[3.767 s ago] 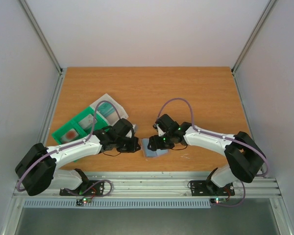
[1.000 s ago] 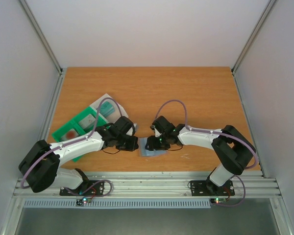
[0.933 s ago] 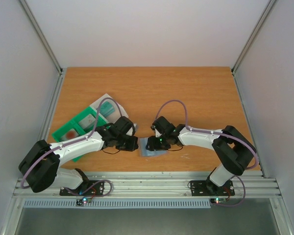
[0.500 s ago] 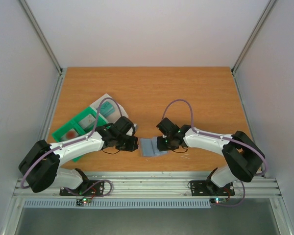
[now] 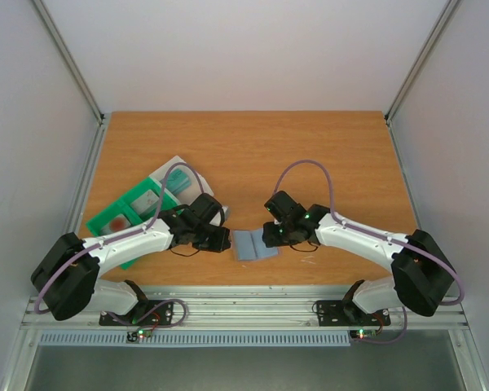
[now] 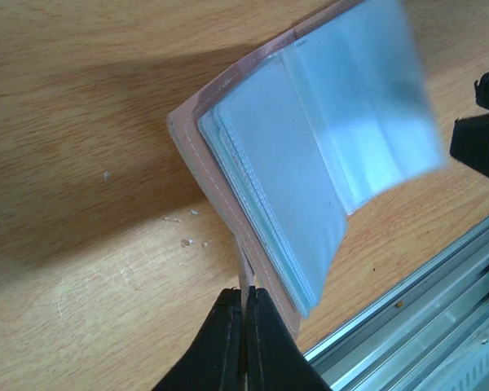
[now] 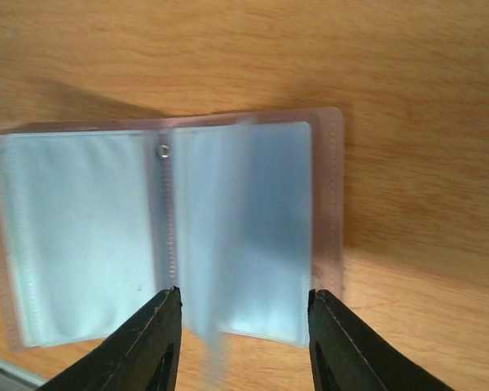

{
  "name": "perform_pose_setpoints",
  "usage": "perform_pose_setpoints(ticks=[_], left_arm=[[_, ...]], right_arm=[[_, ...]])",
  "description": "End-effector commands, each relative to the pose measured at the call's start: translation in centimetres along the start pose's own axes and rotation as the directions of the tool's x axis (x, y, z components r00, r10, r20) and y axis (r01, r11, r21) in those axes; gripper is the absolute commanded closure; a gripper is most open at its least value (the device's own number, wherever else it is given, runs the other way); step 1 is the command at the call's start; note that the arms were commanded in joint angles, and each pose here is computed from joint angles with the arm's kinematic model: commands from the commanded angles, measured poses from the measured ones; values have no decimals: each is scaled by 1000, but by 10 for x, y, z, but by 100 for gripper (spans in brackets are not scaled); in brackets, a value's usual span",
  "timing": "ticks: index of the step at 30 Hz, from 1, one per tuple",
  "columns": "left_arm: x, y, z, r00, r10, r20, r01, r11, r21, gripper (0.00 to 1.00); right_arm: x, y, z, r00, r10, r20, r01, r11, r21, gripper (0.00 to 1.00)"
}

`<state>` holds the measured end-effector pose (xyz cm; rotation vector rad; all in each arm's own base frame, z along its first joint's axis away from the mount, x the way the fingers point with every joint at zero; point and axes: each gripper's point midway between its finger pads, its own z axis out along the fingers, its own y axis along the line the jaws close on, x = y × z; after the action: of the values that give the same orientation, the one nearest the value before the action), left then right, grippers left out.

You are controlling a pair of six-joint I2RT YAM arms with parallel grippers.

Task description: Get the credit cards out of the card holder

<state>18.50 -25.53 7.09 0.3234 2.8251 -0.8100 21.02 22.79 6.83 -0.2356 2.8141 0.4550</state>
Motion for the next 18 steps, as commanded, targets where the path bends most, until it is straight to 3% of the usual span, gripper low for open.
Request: perform_pose_setpoints(ticks=[1,10,18], left_arm=[[-9,-7,-1,1000,10,26,-11,999,33,100],[-10,-7,-1,999,5,35,-7,1000,31,100],[-12,-3,1,999,4,43,-4,1000,16,100]], right_arm=[[-9,27,-9,1000,-13,12,14,993,-121,53],[-8,43,9,999,-30,-23,25,980,-197,49],[2,63,25,994,-63,-92,32,951,-308,39]])
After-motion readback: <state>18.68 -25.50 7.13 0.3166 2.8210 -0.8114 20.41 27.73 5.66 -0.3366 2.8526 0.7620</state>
